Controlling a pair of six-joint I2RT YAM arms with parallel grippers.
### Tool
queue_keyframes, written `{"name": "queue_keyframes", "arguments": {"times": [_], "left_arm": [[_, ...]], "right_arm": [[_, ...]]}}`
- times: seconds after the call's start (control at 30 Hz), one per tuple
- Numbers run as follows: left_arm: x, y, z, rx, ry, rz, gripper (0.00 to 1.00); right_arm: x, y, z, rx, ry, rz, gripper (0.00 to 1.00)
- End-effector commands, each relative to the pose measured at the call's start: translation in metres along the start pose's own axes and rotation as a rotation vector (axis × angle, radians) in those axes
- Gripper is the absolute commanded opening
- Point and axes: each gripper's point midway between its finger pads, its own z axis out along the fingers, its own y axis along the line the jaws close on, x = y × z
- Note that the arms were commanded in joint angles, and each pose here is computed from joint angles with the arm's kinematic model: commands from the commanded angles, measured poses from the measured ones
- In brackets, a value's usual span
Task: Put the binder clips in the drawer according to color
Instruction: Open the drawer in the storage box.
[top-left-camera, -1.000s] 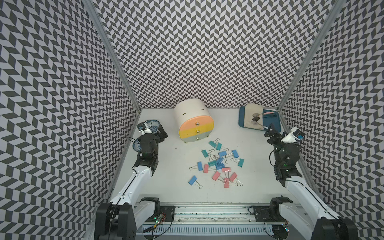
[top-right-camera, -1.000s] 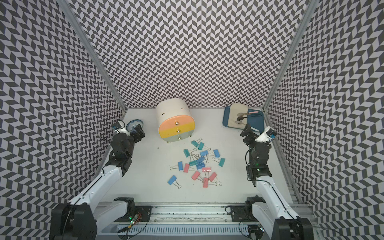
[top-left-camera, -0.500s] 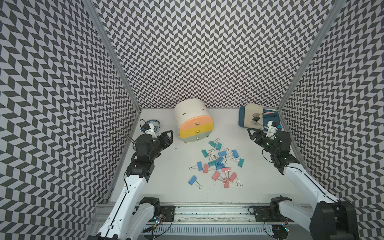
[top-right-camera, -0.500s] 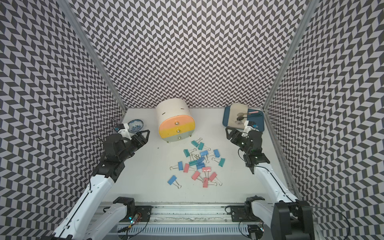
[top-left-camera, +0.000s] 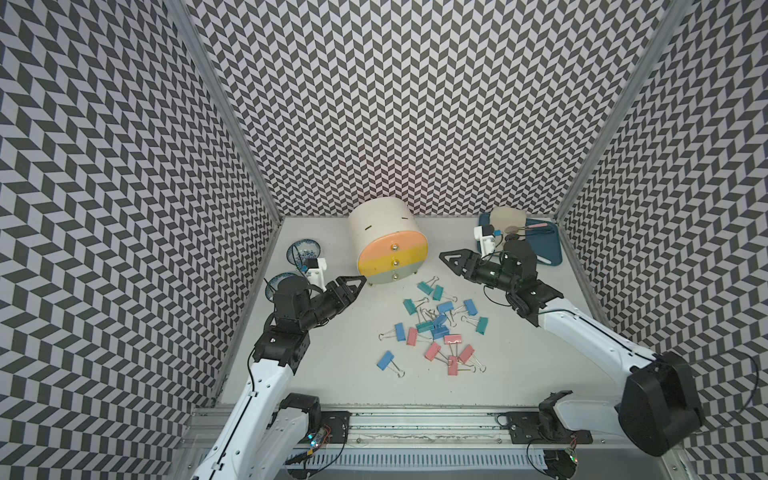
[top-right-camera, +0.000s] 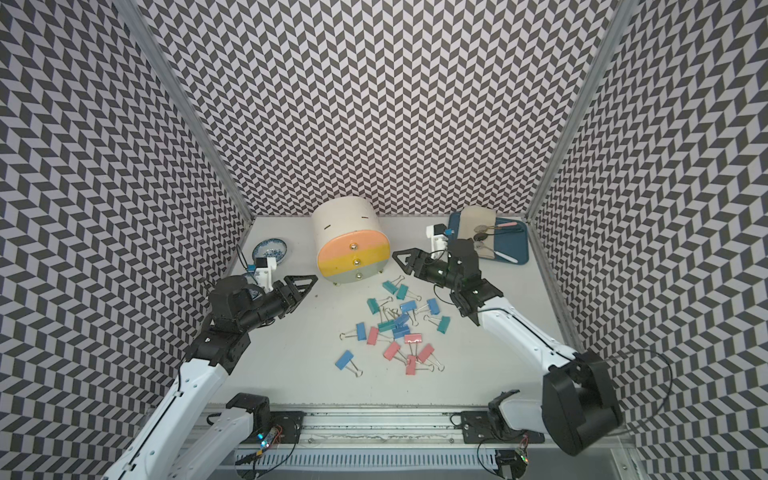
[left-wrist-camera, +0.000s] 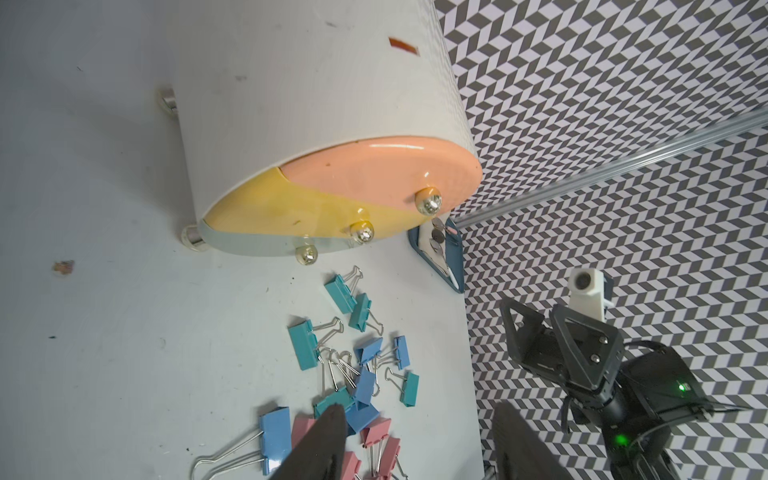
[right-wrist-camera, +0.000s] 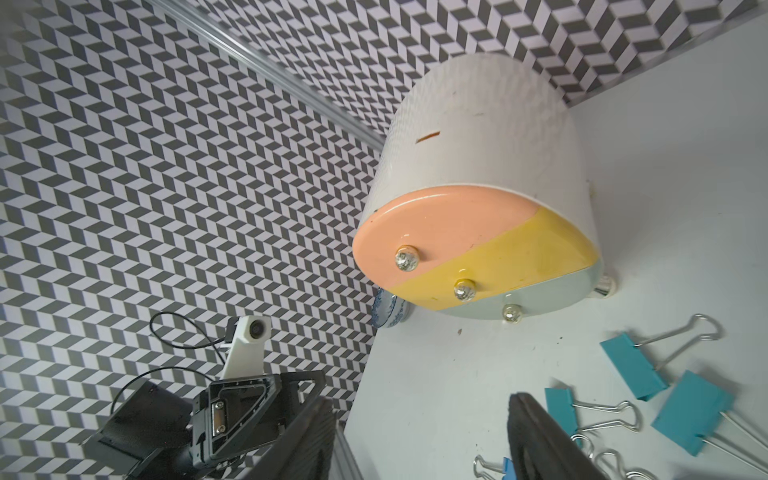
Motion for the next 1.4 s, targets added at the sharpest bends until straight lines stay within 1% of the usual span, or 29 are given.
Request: {"name": "queue_keyframes", "arguments": {"times": [0.0, 0.17, 0.33, 0.53, 0.7, 0.9, 1.1, 1.37], "left_arm": [[0.005, -0.020, 0.001, 0.089, 0.051, 0.009, 0.58], [0.001, -0.022, 0.000, 0.085, 0.049, 0.008, 0.57], [0.000, -0.016, -0.001, 0.070, 0.049, -0.005, 0.56], [-0.005, -0.005, -0.005, 0.038, 0.041, -0.020, 0.57], [-0.006, 0.000, -0.009, 0.018, 0.037, -0.018, 0.57], [-0.007, 0.005, -0.010, -0.004, 0.026, -0.045, 0.59], [-0.007, 0.005, -0.011, -0.007, 0.023, -0.048, 0.60], [-0.008, 0.002, -0.013, -0.004, 0.020, -0.041, 0.60]], "right_arm": [[-0.004, 0.025, 0.019, -0.073, 0.017, -0.002, 0.68], [-0.001, 0.030, 0.046, -0.103, 0.047, 0.033, 0.64], [0.005, 0.032, 0.071, -0.117, 0.073, 0.050, 0.60], [0.011, 0.030, 0.092, -0.122, 0.075, 0.081, 0.57], [0.010, 0.027, 0.102, -0.118, 0.057, 0.117, 0.54], [0.008, 0.025, 0.115, -0.112, 0.036, 0.145, 0.52], [0.008, 0.024, 0.128, -0.116, 0.027, 0.174, 0.50], [0.006, 0.023, 0.136, -0.109, 0.009, 0.194, 0.48]]}}
